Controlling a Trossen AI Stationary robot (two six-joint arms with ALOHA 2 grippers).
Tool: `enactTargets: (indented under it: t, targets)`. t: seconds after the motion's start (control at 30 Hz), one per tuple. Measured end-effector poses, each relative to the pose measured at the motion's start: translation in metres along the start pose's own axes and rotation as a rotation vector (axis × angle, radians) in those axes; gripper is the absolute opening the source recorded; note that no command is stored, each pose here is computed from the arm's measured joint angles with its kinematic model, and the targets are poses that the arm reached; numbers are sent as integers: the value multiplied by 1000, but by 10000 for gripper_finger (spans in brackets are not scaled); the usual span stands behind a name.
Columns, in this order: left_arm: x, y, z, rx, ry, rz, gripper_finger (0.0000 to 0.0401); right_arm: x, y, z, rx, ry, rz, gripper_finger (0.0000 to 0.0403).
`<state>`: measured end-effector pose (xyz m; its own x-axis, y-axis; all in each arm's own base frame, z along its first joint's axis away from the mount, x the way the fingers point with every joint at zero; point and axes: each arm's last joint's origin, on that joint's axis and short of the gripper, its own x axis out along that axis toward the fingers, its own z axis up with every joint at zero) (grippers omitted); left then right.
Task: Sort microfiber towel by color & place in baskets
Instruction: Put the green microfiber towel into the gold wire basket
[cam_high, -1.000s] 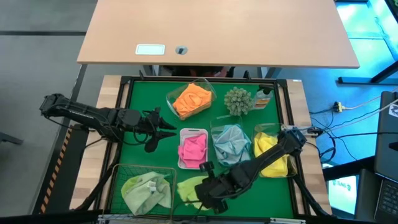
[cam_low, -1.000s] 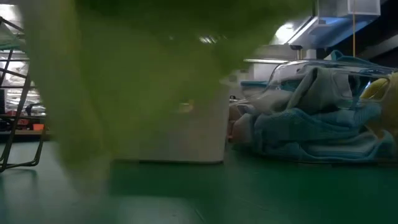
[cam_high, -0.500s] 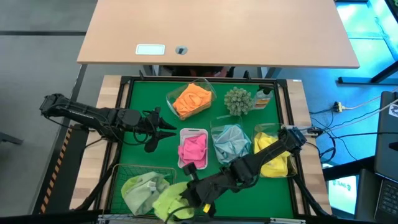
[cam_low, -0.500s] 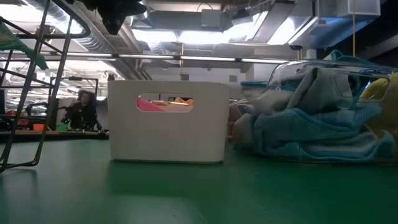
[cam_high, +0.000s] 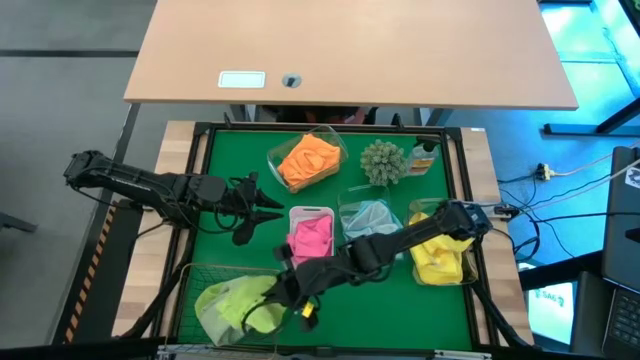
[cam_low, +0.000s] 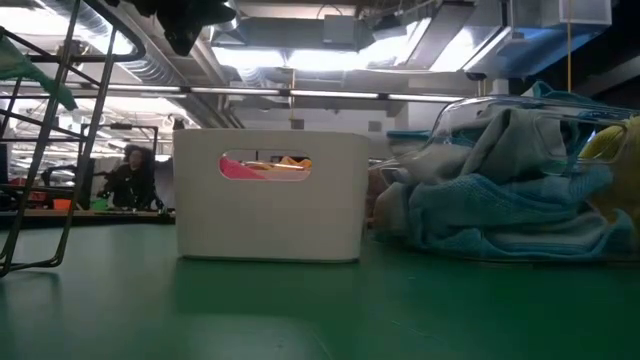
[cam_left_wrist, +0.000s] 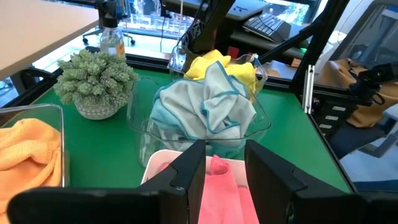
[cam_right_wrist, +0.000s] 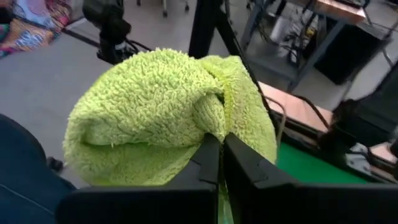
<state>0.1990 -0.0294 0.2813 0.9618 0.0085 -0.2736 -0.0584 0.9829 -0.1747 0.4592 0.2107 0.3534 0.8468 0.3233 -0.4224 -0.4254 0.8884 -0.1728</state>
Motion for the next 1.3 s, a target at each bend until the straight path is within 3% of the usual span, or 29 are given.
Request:
enactTargets:
  t: [0.23,0.67,1.1,1.3]
  targets:
    - [-3,0,1,11,1,-25,105,25,-7,-28,7,71,-5,9]
    - [-43,1,19,32,-158,-120,105,87,-28,-75,35,31,-47,10]
    - [-77,5,24,36,-239,-159,105,127,-36,-113,73,-12,-72,10]
    - [-78,5,22,38,-222,-156,105,128,-35,-114,113,-14,-75,10]
